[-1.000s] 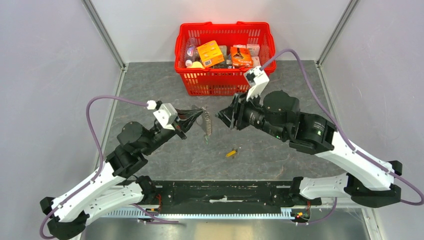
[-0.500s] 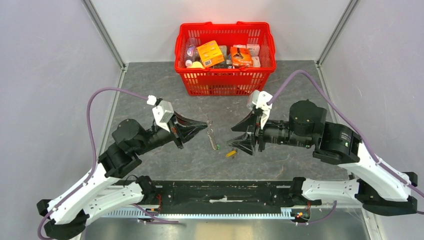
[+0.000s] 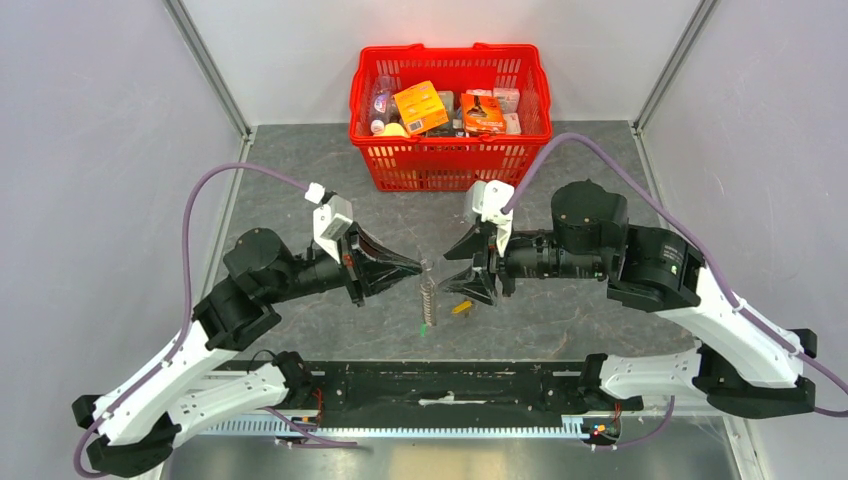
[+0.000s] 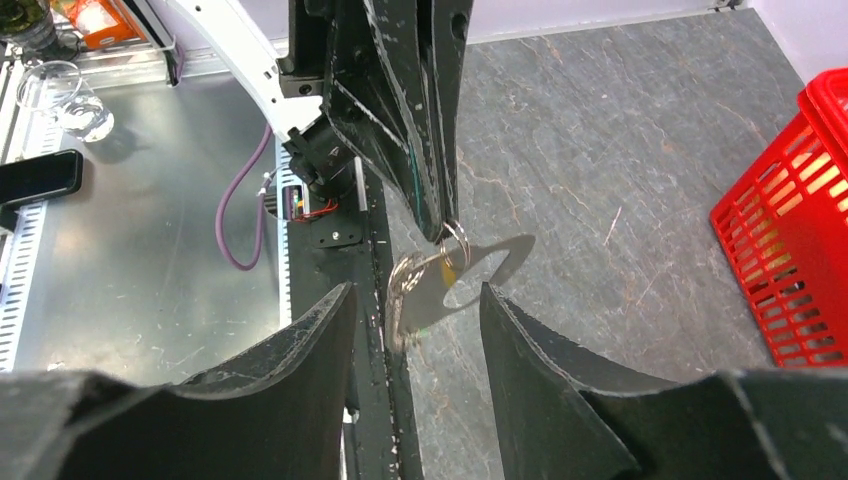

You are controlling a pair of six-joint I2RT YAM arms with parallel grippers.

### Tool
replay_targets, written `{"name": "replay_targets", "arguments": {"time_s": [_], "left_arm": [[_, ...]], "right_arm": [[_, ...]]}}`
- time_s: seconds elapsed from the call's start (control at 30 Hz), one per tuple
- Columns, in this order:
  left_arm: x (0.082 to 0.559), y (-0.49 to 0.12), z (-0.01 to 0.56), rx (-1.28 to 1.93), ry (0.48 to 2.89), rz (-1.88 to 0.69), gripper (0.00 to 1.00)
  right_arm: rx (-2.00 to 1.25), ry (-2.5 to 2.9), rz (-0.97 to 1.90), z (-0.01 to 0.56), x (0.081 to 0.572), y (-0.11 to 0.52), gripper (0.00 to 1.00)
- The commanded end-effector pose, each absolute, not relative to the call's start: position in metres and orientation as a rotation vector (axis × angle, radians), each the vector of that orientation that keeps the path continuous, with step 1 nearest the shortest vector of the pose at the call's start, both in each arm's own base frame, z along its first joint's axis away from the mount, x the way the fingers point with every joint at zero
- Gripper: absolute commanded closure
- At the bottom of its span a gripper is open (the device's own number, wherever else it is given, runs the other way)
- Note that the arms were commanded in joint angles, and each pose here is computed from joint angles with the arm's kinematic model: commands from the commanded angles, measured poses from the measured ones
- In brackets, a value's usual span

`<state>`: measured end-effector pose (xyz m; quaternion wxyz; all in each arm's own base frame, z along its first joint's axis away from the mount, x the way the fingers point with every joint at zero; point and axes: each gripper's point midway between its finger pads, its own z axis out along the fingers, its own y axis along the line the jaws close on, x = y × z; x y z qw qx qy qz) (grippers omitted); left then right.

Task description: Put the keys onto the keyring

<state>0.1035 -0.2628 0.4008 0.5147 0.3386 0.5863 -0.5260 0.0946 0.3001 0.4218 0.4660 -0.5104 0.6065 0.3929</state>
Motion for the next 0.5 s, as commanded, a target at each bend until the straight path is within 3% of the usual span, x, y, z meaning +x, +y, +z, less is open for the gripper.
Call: {"name": "replay_targets", "arguments": {"time_s": [0.0, 0.47], "left_arm": [[0.084, -0.260, 0.421, 0.840, 1.379, -1.362, 0.98], [0.064, -0.256, 0.434, 0.852, 1.300, -1.472, 0.98]], "right_arm": [[-1.304, 1.383, 0.972, 0.444, 0.088, 0.301, 0.44], [-1.356, 1.347, 1.021, 0.445, 0.080, 0.307, 0.48]]}}
